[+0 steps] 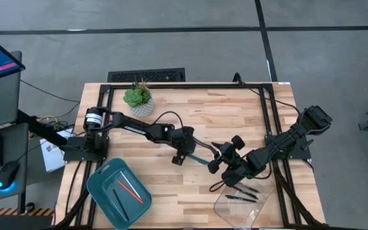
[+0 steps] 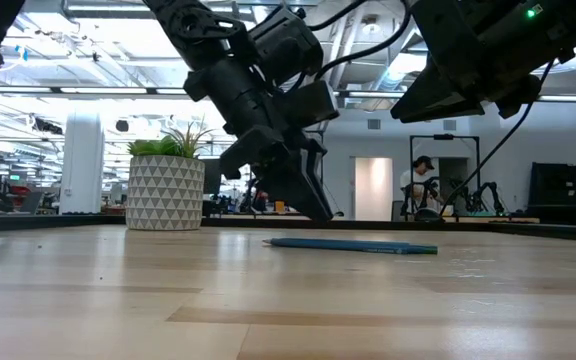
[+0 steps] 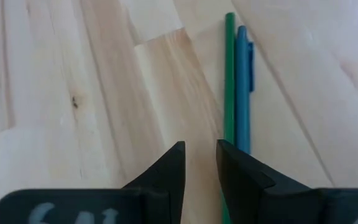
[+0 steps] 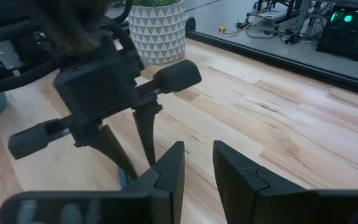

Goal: Sort pens & pencils
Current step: Put the green pencil into the blue bin

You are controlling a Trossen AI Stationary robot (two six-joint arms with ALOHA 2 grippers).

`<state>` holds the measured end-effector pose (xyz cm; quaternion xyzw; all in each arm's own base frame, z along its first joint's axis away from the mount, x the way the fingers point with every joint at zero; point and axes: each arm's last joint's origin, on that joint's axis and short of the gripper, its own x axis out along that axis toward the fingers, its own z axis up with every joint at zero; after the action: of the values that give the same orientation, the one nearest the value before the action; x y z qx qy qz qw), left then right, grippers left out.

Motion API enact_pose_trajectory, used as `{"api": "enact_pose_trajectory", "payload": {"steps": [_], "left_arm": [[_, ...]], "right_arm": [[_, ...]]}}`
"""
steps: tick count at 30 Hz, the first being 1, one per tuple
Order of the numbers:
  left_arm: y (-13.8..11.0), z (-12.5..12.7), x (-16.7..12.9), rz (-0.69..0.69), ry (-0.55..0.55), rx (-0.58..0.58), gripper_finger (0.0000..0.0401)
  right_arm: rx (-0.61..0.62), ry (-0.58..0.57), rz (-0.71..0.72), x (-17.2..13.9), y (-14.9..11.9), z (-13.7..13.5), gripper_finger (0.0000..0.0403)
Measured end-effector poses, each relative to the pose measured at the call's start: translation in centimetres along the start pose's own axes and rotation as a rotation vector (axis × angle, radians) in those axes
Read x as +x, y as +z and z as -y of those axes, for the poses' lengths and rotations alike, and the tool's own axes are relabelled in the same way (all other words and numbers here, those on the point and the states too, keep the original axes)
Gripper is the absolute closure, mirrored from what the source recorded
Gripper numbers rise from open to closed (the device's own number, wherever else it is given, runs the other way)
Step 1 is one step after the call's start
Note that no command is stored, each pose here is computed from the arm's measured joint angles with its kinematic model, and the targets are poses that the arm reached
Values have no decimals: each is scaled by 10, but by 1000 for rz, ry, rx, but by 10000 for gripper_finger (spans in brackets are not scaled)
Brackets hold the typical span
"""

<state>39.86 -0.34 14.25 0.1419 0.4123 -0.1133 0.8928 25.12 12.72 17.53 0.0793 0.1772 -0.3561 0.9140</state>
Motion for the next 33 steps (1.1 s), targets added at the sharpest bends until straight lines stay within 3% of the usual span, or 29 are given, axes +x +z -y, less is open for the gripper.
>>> {"api": "enact_pose_trajectory", "payload": {"steps": [12, 26, 33], "left_arm": [[-18, -1, 3, -34, -35, -24, 318], [-19, 4, 4, -48, -43, -44, 318], [-24, -5, 4, -73, 2, -51, 318]], "right_arm": [[-1, 2, 0, 0, 0, 0, 295], [-1, 2, 0, 0, 0, 0, 295], [-1, 2, 0, 0, 0, 0, 295]]}}
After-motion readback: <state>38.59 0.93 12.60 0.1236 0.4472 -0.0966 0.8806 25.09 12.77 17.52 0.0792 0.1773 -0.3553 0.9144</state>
